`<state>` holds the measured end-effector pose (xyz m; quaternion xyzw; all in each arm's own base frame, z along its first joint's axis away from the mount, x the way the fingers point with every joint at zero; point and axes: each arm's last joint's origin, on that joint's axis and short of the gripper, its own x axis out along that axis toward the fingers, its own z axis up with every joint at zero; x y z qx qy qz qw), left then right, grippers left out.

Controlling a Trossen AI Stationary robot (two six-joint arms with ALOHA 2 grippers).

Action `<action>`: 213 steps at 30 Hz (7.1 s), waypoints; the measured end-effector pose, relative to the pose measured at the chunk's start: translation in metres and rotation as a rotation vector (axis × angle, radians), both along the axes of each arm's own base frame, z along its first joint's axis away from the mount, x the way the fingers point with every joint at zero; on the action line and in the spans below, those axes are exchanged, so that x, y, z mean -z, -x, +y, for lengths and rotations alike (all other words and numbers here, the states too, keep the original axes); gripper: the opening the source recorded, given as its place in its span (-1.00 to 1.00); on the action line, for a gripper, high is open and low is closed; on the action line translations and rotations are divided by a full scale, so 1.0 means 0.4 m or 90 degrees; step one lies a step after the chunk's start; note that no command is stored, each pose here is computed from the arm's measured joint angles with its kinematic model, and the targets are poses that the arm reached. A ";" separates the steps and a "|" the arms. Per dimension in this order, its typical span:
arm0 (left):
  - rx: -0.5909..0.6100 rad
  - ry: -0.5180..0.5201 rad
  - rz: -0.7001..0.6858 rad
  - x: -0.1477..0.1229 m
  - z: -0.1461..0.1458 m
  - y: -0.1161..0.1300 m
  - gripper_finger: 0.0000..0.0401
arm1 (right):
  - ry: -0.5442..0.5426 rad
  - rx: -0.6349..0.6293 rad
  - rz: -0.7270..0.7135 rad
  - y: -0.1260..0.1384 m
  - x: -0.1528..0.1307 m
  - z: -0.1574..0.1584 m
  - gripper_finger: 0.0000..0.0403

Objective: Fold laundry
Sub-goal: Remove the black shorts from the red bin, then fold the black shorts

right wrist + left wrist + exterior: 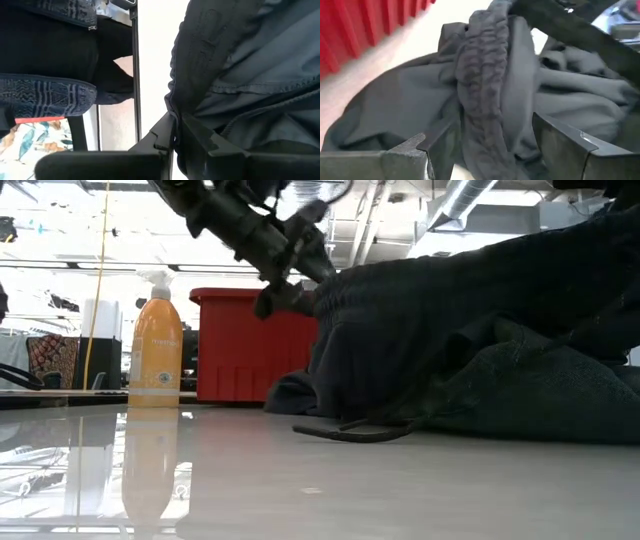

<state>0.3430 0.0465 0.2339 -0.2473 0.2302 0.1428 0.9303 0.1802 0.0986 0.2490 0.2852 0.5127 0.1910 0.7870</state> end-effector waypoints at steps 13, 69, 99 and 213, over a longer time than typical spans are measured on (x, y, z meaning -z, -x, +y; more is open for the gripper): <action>0.031 -0.013 0.073 0.040 -0.015 -0.013 -0.16 | 0.033 -0.027 -0.050 -0.012 -0.003 -0.048 -0.72; 0.079 -0.062 0.176 -0.149 -0.035 0.232 -1.00 | 0.442 0.090 0.016 -0.145 -0.006 -0.343 -0.02; 0.008 -0.303 -0.281 -0.538 -0.083 0.698 -1.00 | 0.625 0.538 -0.794 -0.467 -0.610 -0.371 -0.89; 0.459 -0.209 0.203 0.250 -0.594 0.283 -1.00 | 0.116 0.332 0.035 -0.157 -0.035 -0.242 -0.13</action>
